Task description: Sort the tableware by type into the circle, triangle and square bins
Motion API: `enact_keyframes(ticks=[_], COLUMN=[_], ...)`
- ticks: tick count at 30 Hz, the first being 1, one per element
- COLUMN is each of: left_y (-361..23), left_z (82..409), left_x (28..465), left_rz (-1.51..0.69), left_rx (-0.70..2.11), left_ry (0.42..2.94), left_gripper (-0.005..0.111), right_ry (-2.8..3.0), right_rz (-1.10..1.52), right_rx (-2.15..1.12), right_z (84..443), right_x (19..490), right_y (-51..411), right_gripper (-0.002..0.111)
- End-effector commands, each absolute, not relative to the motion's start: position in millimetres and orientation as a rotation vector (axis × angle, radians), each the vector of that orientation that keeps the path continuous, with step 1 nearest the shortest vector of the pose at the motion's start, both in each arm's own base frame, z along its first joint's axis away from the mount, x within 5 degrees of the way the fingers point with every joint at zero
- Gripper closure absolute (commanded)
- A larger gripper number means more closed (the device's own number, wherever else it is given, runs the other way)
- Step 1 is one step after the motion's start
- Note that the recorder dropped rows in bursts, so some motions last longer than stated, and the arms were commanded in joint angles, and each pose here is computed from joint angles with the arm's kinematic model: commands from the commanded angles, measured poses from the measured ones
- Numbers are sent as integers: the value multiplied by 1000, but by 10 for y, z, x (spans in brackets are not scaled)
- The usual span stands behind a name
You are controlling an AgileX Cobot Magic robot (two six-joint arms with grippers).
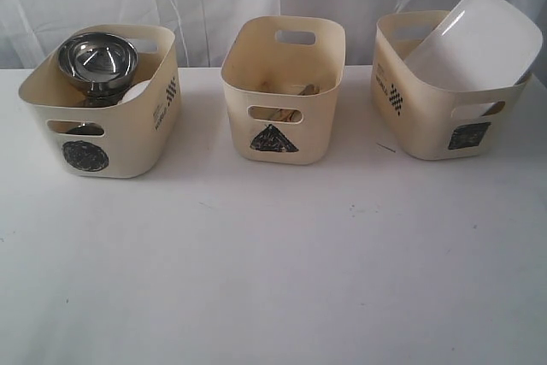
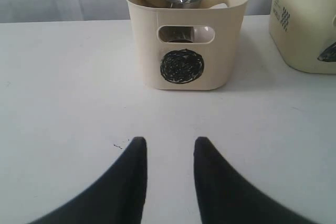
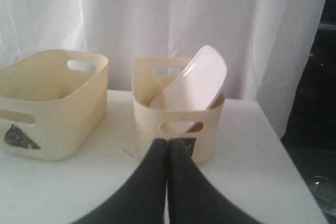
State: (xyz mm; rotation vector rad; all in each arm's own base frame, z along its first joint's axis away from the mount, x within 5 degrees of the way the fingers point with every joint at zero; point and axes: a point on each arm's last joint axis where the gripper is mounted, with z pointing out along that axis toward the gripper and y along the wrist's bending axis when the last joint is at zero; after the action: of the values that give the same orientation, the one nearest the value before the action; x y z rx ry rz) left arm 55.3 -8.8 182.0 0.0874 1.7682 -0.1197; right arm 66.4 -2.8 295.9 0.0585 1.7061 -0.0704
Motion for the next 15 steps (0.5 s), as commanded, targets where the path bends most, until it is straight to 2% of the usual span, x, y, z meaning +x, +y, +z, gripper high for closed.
enact_keyframes(ticks=[1,15], left_y=[-91,-91], left_z=[1804,1804], left_x=[550,550], left_rz=[-128,-128], left_rx=[86,86], left_ry=[1771,1771], left_gripper=[70,70], right_ry=[1791,1744], right_rz=[-2,3], right_rx=[42,22], right_z=[2815,2804], right_x=[459,294], right_y=[59,104], right_gripper=[108,108])
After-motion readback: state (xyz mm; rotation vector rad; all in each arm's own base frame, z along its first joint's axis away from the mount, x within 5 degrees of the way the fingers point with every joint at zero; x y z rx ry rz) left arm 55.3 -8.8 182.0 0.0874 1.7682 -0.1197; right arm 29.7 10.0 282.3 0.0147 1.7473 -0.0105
